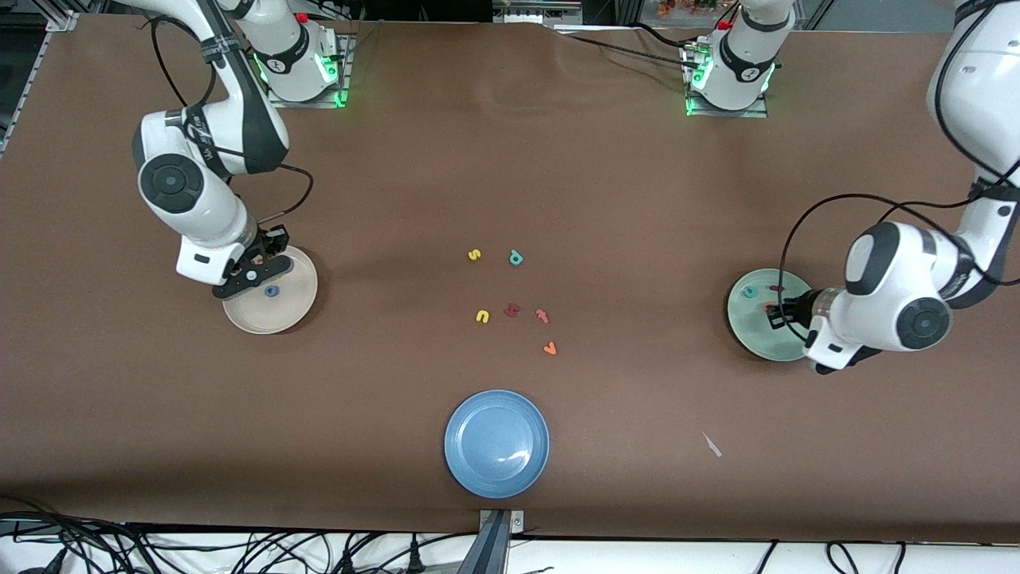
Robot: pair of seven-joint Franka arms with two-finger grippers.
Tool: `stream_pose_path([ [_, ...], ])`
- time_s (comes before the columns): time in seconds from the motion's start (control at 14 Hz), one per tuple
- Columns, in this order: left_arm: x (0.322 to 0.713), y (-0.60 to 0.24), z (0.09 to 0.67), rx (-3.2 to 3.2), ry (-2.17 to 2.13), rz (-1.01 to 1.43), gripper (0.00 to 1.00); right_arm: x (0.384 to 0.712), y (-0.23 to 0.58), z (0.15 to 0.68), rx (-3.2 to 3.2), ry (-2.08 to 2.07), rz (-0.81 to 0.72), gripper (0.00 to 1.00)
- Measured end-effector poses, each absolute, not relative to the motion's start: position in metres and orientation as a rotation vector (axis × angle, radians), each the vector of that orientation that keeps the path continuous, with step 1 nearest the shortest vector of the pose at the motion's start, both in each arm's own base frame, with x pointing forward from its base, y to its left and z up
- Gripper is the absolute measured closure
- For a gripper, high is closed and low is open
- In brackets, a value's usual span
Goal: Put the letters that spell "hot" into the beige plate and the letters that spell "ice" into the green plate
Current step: 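Place the e with the left gripper while the right gripper places the 4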
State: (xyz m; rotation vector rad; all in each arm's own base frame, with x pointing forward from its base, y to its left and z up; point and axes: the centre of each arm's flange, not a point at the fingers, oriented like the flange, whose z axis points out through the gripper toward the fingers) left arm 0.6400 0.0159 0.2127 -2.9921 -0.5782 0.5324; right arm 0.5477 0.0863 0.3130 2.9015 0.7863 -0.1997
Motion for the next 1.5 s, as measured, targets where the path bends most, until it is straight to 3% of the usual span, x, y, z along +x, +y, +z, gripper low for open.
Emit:
stream_pose_path([
  [0.14, 0.64, 0.016, 0.203, -2.988, -0.56, 0.534, 0.47, 0.546, 0.083, 0.31, 2.919, 0.783, -0.212, 0.43],
  [0.29, 0.643, 0.018, 0.209, -2.991, -0.567, 0.513, 0.27, 0.546, 0.084, 0.31, 2.92, 0.786, -0.208, 0.37],
  [0.5, 0.655, 0.015, 0.242, -3.007, -0.569, 0.425, 0.0, 0.548, 0.085, 0.313, 2.925, 0.783, -0.192, 0.11],
  [0.57, 0.658, 0.009, 0.261, -3.012, -0.556, 0.383, 0.0, 0.55, 0.085, 0.317, 2.927, 0.781, -0.18, 0.02],
  [0.64, 0.661, 0.001, 0.283, -3.017, -0.54, 0.338, 0.0, 0.553, 0.086, 0.322, 2.927, 0.78, -0.16, 0.0],
  [1.0, 0.673, -0.006, 0.421, -3.006, -0.486, 0.232, 0.0, 0.579, 0.092, 0.385, 3.01, 0.707, -0.01, 0.0],
  [1.5, 0.664, 0.001, 0.556, -3.077, -0.203, 0.137, 0.0, 0.586, 0.05, 0.536, 3.13, 0.523, -0.105, 0.0],
])
